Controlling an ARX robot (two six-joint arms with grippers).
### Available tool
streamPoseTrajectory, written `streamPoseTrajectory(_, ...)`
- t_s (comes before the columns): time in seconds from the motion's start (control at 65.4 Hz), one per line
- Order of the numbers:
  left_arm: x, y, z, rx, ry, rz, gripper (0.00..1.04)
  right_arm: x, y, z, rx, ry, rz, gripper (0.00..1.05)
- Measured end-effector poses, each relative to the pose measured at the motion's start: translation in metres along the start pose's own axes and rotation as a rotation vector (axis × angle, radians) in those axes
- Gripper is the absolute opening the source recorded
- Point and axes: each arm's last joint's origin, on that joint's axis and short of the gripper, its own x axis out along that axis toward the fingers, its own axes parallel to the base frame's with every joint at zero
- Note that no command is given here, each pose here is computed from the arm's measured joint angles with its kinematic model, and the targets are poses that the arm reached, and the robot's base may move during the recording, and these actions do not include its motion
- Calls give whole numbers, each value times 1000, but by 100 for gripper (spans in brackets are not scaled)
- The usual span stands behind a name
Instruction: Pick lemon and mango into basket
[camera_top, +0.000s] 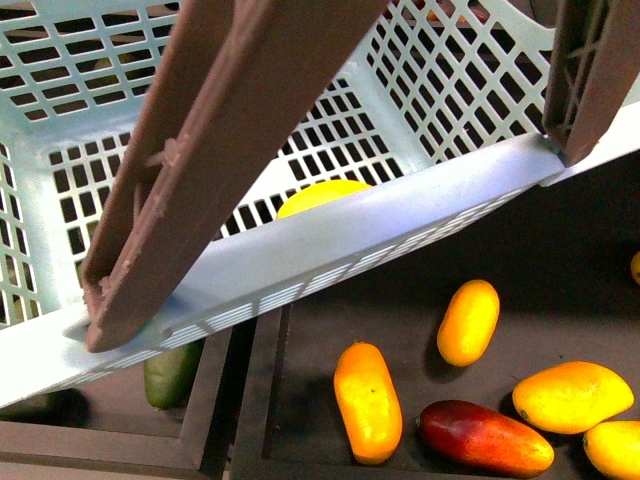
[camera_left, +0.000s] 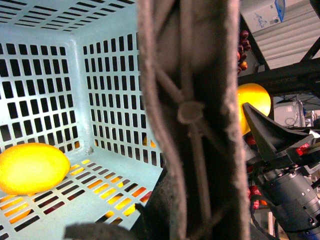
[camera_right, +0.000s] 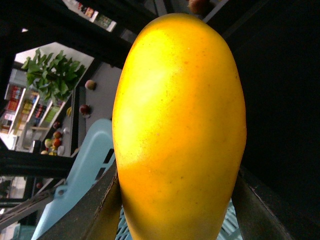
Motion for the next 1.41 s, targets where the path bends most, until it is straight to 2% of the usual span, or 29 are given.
streamPoseTrajectory(0.153, 0, 0, 0, -1, 4, -2, 4, 9, 26, -23, -67, 46, 39, 53)
streamPoseTrajectory(0.428, 0, 0, 0, 0, -2, 1, 4, 33, 44, -56, -187, 118, 13, 53)
streamPoseTrajectory(0.566, 0, 0, 0, -1, 0, 0, 4, 37, 48, -70, -243, 151, 3, 74)
streamPoseTrajectory(0.673, 0, 0, 0, 0, 0, 0, 4, 34, 49, -69, -255, 147, -1, 87)
streamPoseTrajectory(0.719, 0, 0, 0, 0, 0, 0, 4, 30, 50, -65, -257, 133, -2, 97)
streamPoseTrajectory(0.795, 1, 1, 0, -6, 7, 1, 4, 14, 41, -46, -279, 76, -41, 96)
streamPoseTrajectory(0.872, 1, 1, 0, -4, 3, 4, 4, -8, 22, -25, -311, 16, -112, 96)
streamPoseTrajectory(0.933, 1, 1, 0, -1, 1, 6, 4, -28, -1, -12, -490, -258, -99, 82)
streamPoseTrajectory(1.025, 1, 1, 0, -2, 1, 5, 4, -44, -22, -15, -653, -389, -71, 68)
streamPoseTrajectory(1.101, 1, 1, 0, -1, 4, 3, 4, -54, -39, -23, -764, -410, -63, 56)
streamPoseTrajectory(1.163, 1, 0, -1, -2, 11, -1, 4, -59, -52, -29, -803, -405, -72, 47)
streamPoseTrajectory(1.208, 1, 0, -1, -3, 14, -3, 4, -65, -66, -35, -836, -392, -87, 37)
streamPoseTrajectory(1.407, 1, 1, 0, -1, 1, 6, 4, -84, -95, -48, -865, -388, -99, 3)
